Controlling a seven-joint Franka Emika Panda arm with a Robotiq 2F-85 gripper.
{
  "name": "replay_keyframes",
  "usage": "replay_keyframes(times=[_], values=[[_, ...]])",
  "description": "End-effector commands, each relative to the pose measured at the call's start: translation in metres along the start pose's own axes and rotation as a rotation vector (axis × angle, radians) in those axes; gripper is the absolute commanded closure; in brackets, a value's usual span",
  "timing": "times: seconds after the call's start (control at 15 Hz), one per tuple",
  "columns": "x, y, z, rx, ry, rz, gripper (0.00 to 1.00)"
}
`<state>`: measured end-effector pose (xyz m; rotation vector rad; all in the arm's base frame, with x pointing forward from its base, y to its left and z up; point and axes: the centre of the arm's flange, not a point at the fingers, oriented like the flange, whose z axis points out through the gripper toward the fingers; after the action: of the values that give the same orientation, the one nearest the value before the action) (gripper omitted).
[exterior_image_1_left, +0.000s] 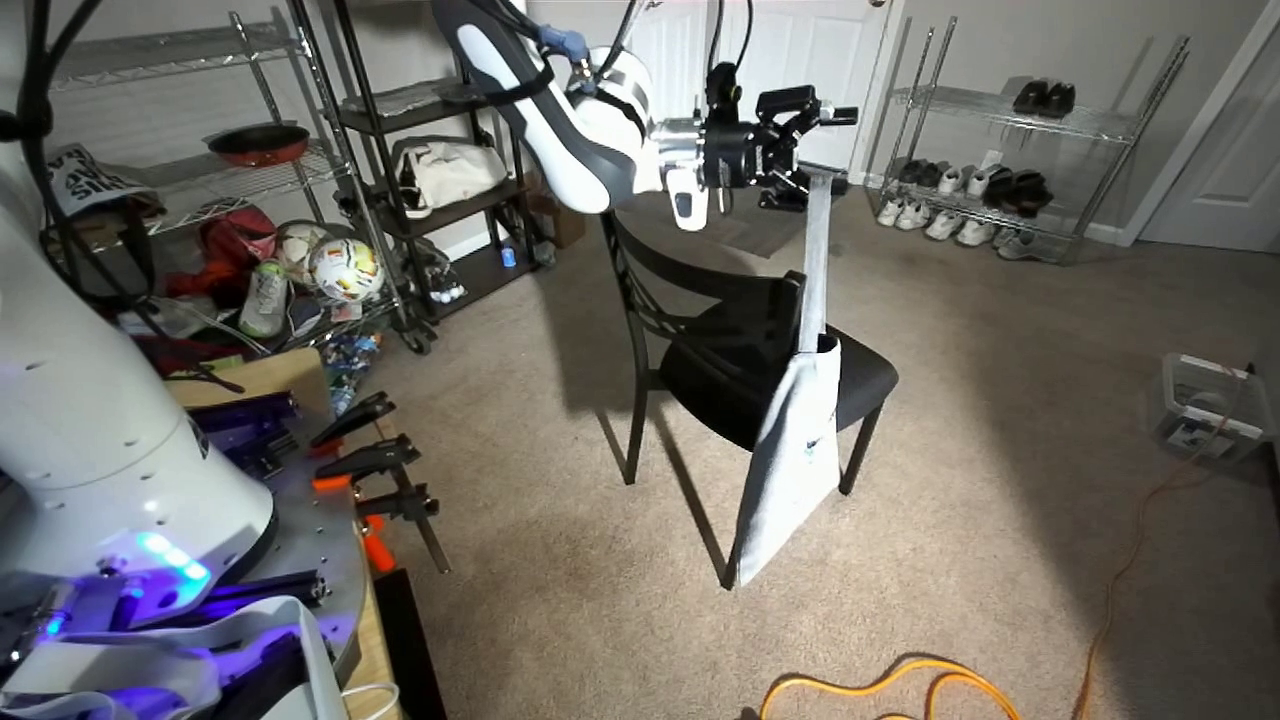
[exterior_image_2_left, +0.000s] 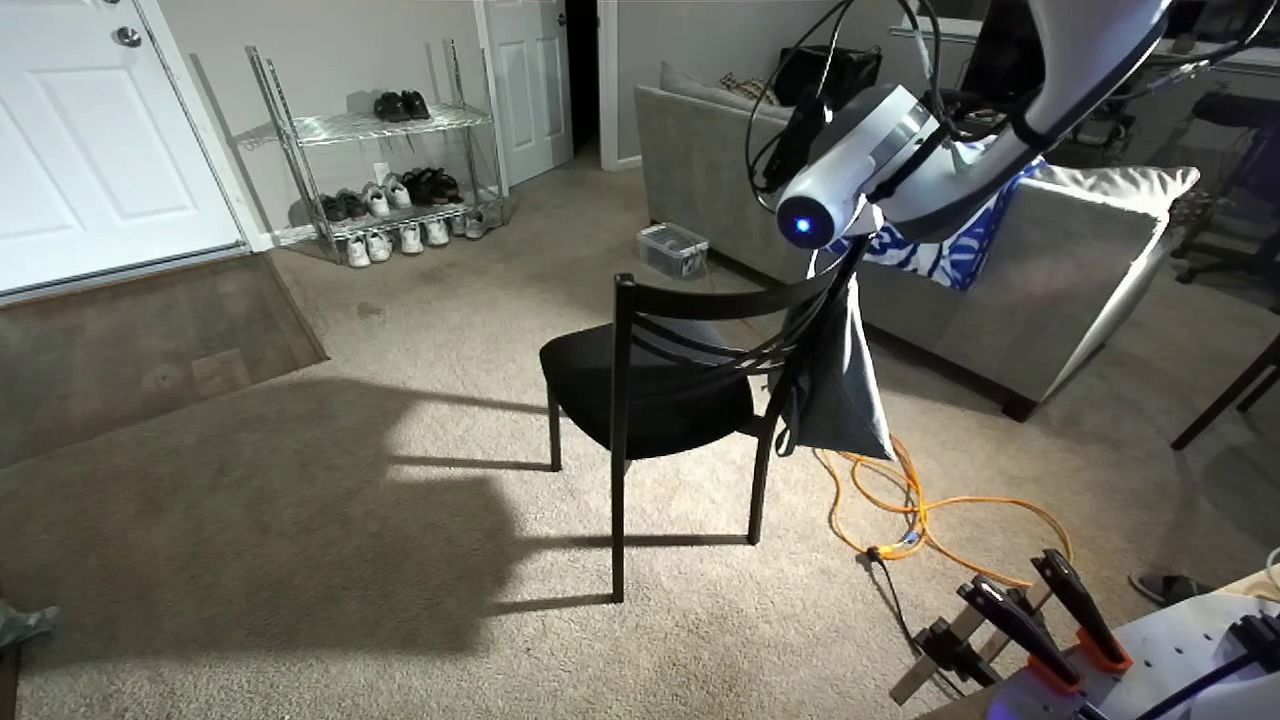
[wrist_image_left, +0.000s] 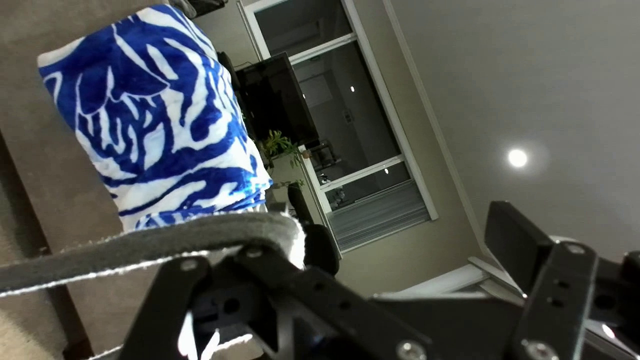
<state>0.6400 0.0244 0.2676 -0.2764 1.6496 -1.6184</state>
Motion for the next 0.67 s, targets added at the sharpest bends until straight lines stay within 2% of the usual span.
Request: replay_keyframes(times=[0.0, 0.27, 0.4, 0.6], values=[[0.011, -0.027, -0.039, -0.036, -0.012, -0.015, 0.00], [0.021, -0.027, -0.050, -0.061, -0.007, -0.035, 0.00], [0.027, -0.026, -0.039, -0.070, 0.033, -0.043, 0.00], [0.044, -0.023, -0.004, -0.030, 0.156, -0.046, 0.00]])
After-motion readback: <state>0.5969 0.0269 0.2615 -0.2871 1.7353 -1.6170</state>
